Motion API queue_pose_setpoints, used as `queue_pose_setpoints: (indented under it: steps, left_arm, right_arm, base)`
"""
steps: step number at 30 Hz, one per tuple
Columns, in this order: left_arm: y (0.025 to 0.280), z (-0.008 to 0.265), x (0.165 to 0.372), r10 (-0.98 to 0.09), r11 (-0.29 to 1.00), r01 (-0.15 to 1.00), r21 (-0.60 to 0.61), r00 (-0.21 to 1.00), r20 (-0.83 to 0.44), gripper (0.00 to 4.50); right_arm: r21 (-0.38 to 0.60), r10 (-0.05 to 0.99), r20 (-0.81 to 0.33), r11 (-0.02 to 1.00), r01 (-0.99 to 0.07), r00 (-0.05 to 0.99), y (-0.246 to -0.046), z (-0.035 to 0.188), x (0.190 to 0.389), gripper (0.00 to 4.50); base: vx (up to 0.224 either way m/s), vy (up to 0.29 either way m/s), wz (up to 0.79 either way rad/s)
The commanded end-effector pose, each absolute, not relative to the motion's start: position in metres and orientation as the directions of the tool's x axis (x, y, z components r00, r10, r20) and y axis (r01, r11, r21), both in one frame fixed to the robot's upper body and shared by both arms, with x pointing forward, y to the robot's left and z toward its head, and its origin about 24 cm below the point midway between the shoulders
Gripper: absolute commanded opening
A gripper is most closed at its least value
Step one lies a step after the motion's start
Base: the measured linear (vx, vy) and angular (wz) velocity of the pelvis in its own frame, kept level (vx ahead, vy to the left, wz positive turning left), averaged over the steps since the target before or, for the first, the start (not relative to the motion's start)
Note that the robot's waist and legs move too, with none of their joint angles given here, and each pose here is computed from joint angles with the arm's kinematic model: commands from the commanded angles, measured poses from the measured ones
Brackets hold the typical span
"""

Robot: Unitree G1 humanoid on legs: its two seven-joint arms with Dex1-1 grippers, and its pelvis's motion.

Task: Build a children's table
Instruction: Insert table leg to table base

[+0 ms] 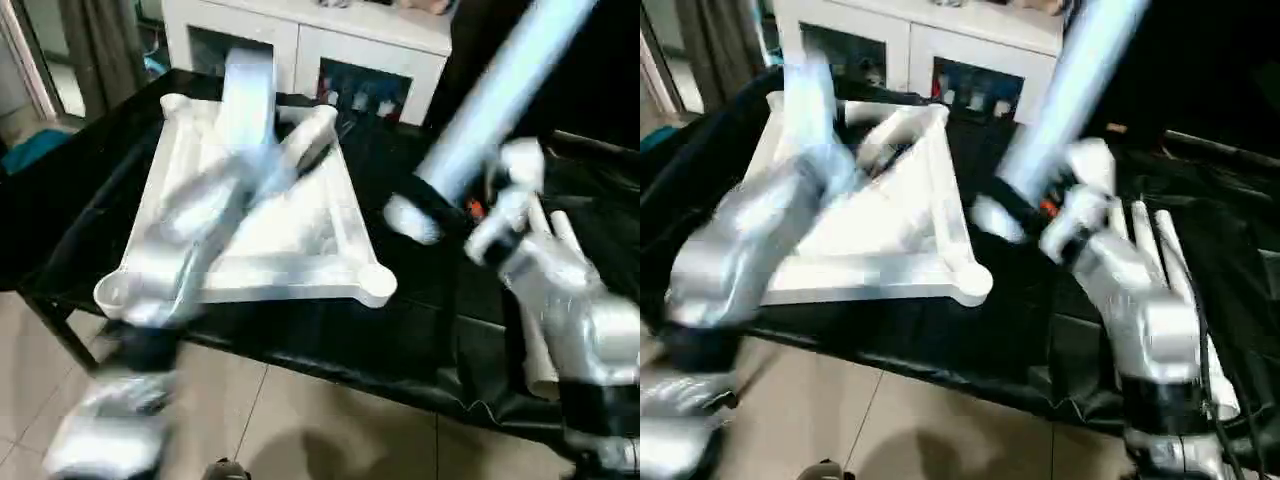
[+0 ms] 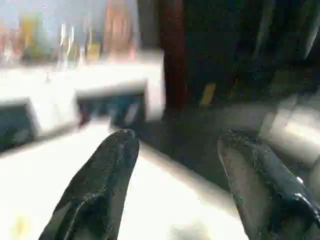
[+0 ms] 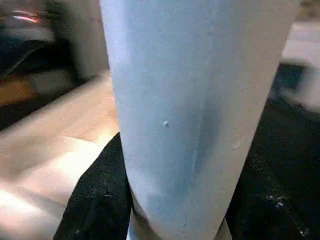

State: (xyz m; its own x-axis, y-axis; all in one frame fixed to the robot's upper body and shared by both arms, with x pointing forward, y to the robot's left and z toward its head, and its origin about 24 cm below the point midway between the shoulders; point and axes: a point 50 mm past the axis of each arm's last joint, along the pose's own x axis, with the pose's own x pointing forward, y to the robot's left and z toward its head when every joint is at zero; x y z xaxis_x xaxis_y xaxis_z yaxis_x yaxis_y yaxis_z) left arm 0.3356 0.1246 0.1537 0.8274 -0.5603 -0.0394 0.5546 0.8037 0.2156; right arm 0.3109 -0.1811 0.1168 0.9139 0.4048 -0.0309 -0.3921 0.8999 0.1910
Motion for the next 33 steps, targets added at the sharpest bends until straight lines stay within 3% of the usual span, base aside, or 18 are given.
queue_pose_setpoints:
  steps: [1,2,4,6,12,18,33]
  left_arm:
    - [0.108,0.149,0.330,-0.659,0.703,0.652,0.285,0.747,-0.083,3.06]
    - [0.107,0.148,0.330,-0.666,0.693,0.660,0.291,0.740,-0.091,3.06]
    - [0.100,0.128,0.323,-0.775,0.514,0.795,0.323,0.592,-0.223,3.06]
    - [0.098,0.119,0.322,-0.801,0.459,0.836,0.300,0.535,-0.266,3.06]
    - [0.097,0.090,0.330,-0.777,0.398,0.863,0.312,0.498,-0.386,3.06]
    - [0.102,0.079,0.333,-0.762,0.369,0.902,0.223,0.431,-0.484,3.06]
    - [0.119,0.067,0.339,-0.715,0.325,0.941,0.096,0.311,-0.626,1.87]
  right_arm:
    - [0.189,0.351,-0.010,0.920,-0.343,0.936,-0.188,0.122,0.311,1.93]
    - [0.189,0.353,-0.013,0.920,-0.344,0.936,-0.188,0.121,0.311,1.93]
    - [0.184,0.384,-0.045,0.910,-0.370,0.922,-0.187,0.116,0.307,1.93]
    - [0.175,0.409,-0.058,0.902,-0.395,0.910,-0.186,0.112,0.305,1.93]
    - [0.160,0.412,-0.090,0.905,-0.395,0.907,-0.185,0.103,0.298,1.93]
    - [0.156,0.422,-0.102,0.901,-0.404,0.901,-0.184,0.100,0.293,1.93]
    - [0.129,0.459,-0.123,0.887,-0.444,0.880,-0.183,0.102,0.291,1.93]
  base:
    - [0.000,0.000,0.00]
    - [0.000,0.000,0.00]
    - [0.000,0.000,0.00]
    - [0.000,0.000,0.00]
    - [0.000,0.000,0.00]
    - [0.000,0.000,0.00]
    - [0.000,0.000,0.00]
